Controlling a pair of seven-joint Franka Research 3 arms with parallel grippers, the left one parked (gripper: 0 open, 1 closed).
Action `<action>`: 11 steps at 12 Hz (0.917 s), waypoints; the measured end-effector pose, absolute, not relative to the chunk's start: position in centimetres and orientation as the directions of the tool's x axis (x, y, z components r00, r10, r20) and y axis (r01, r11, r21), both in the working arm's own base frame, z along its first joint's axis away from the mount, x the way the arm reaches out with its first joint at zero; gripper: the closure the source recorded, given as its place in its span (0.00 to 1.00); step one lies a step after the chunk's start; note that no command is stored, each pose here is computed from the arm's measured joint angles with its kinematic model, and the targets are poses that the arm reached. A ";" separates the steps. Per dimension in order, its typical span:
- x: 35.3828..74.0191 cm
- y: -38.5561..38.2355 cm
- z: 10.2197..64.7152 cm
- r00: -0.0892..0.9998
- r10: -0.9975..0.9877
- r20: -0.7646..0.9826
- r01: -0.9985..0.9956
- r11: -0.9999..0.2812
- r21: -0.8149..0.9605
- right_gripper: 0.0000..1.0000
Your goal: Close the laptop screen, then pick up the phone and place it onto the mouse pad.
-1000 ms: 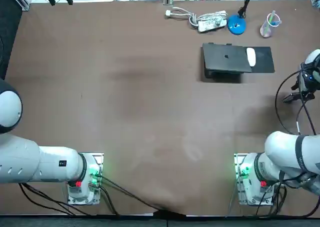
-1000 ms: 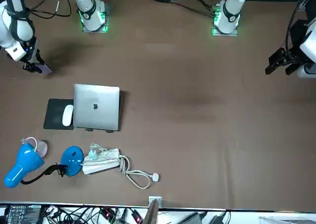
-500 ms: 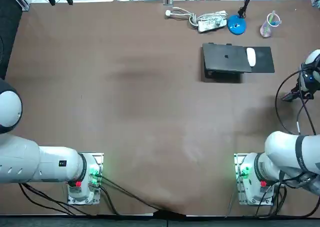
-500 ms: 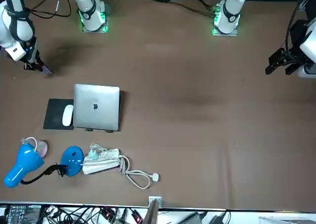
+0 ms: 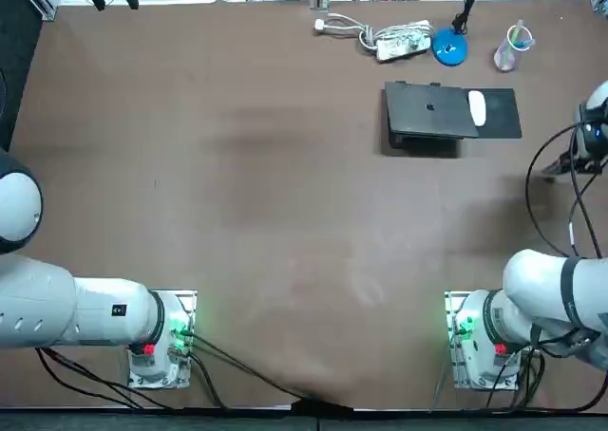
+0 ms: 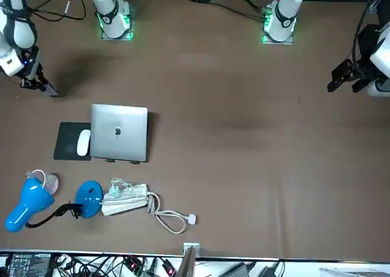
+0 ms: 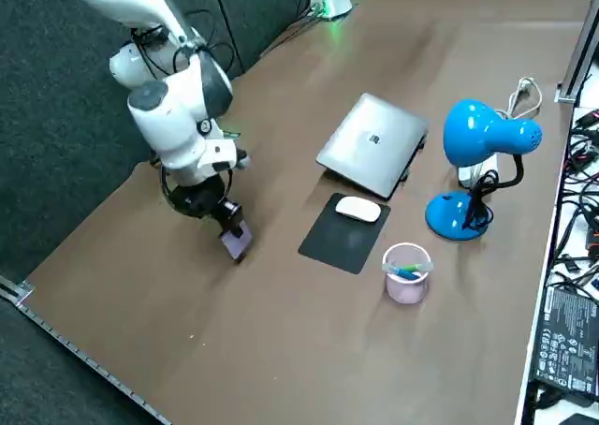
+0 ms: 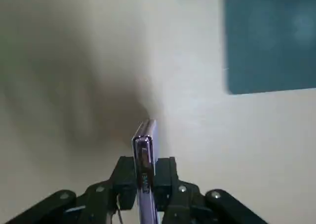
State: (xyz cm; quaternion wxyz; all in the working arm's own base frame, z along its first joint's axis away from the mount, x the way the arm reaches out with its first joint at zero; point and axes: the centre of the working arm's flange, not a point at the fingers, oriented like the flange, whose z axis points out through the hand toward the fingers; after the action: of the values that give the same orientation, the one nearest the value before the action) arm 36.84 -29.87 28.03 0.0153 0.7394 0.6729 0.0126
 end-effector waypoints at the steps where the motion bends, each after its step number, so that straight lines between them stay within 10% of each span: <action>1: 38.3 -29.3 29.6 0.101 0.995 -0.007 0.993 -0.100 0.055 0.78; 11: 51.5 -20.1 34.6 0.115 0.993 -0.002 0.981 -0.113 0.156 0.78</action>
State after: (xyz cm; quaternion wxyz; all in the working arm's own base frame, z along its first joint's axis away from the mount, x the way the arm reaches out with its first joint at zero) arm 51.48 -20.06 34.57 0.0590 0.7442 0.6633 0.0515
